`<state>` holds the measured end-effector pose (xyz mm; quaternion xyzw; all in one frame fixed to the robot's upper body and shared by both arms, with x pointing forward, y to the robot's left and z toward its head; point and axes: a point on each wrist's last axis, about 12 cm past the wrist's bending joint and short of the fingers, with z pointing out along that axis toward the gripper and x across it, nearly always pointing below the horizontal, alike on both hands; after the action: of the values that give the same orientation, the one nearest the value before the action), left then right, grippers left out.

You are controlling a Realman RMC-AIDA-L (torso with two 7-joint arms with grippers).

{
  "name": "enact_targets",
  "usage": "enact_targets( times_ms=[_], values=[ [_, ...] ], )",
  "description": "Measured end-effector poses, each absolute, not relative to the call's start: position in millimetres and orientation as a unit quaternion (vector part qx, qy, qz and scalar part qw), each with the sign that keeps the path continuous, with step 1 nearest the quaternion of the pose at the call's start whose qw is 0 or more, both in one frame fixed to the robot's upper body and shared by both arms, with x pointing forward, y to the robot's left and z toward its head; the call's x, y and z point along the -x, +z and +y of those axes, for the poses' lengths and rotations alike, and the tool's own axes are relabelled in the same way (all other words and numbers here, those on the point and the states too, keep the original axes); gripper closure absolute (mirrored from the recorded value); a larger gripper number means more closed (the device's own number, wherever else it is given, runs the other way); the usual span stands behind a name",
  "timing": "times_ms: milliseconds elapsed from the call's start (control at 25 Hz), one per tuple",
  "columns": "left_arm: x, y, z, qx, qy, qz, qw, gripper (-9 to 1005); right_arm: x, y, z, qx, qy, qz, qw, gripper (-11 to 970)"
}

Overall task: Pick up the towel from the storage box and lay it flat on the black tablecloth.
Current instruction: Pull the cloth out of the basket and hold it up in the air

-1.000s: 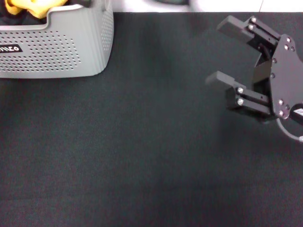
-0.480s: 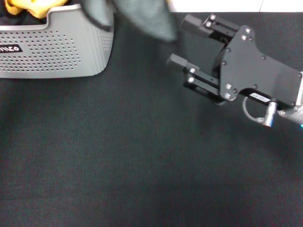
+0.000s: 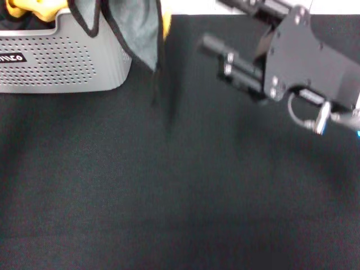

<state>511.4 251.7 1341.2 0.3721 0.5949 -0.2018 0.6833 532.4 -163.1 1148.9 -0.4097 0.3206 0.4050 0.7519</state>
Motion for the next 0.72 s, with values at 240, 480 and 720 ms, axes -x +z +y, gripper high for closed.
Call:
enact_targets(
  times_ms=[240,480,720],
  values=[
    [-519.2,1332.5,238.8,-0.374,-0.197,0.604,0.675,941,-548.8,1171.2,-149.5,0.399,0.404,0.292,0.77,441],
    [-535.1,1315.7,224.1,-0.349,-0.208,0.617,0.674,937,-558.3,1180.5,-147.3,0.354,0.393,0.295,0.796,453],
    [-539.0,1298.0,200.9,-0.348,-0.203,0.612,0.681,933,-566.0,1180.8,-150.2,0.331,0.377,0.315,0.806,465]
  ],
)
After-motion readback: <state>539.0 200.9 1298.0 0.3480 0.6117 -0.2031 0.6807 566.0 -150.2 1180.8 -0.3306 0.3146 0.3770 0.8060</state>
